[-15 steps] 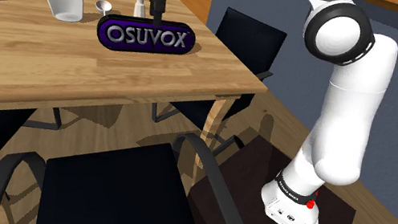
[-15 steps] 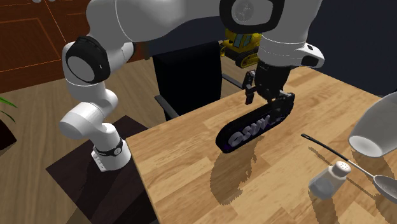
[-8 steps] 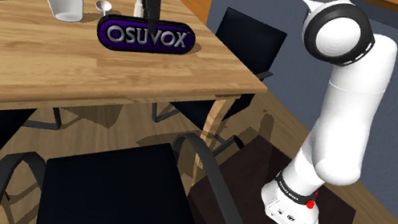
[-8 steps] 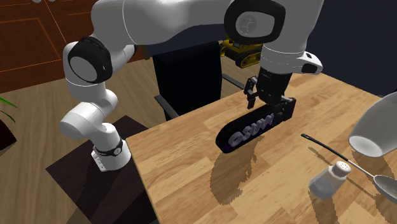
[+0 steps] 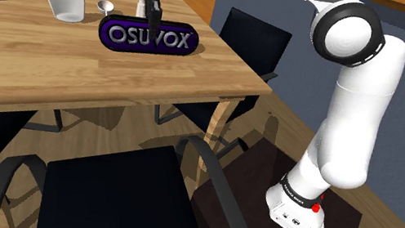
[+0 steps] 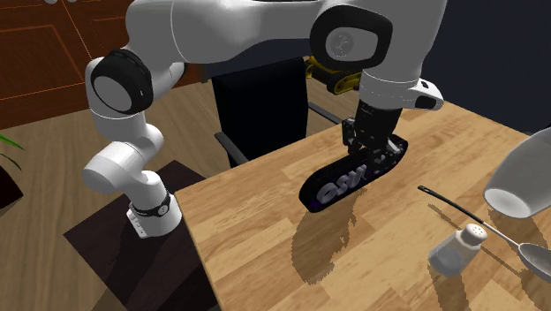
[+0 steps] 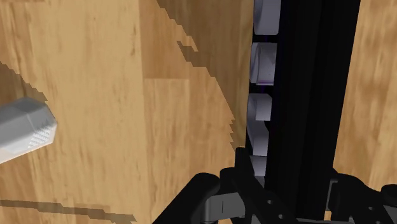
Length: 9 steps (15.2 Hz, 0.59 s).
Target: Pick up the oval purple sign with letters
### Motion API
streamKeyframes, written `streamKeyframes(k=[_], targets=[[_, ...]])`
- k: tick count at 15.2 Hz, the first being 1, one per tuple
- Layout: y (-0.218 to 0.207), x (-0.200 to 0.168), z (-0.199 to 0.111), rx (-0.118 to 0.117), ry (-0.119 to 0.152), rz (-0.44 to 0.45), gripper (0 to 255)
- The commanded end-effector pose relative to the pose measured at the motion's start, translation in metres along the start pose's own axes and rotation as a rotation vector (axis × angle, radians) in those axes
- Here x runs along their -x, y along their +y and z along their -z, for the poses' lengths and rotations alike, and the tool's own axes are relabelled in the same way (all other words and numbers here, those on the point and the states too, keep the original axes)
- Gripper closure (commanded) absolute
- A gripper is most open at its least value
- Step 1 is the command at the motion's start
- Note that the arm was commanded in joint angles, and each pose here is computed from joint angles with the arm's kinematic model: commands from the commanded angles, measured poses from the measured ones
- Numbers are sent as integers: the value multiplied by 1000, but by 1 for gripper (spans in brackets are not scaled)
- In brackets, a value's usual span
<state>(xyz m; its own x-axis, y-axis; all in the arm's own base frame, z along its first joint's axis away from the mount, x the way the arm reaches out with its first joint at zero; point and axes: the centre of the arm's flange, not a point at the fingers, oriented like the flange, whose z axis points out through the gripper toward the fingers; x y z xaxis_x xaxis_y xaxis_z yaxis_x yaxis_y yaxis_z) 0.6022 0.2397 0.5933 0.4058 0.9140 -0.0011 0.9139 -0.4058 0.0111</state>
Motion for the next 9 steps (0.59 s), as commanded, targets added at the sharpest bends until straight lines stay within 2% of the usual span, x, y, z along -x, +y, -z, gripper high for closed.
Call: streamKeyframes(k=[1,5,9], targets=[[0,0,-1,-1,-1,-1,255],[0,0,-1,-1,-1,-1,255],[0,0,20,-1,-1,-1,255]])
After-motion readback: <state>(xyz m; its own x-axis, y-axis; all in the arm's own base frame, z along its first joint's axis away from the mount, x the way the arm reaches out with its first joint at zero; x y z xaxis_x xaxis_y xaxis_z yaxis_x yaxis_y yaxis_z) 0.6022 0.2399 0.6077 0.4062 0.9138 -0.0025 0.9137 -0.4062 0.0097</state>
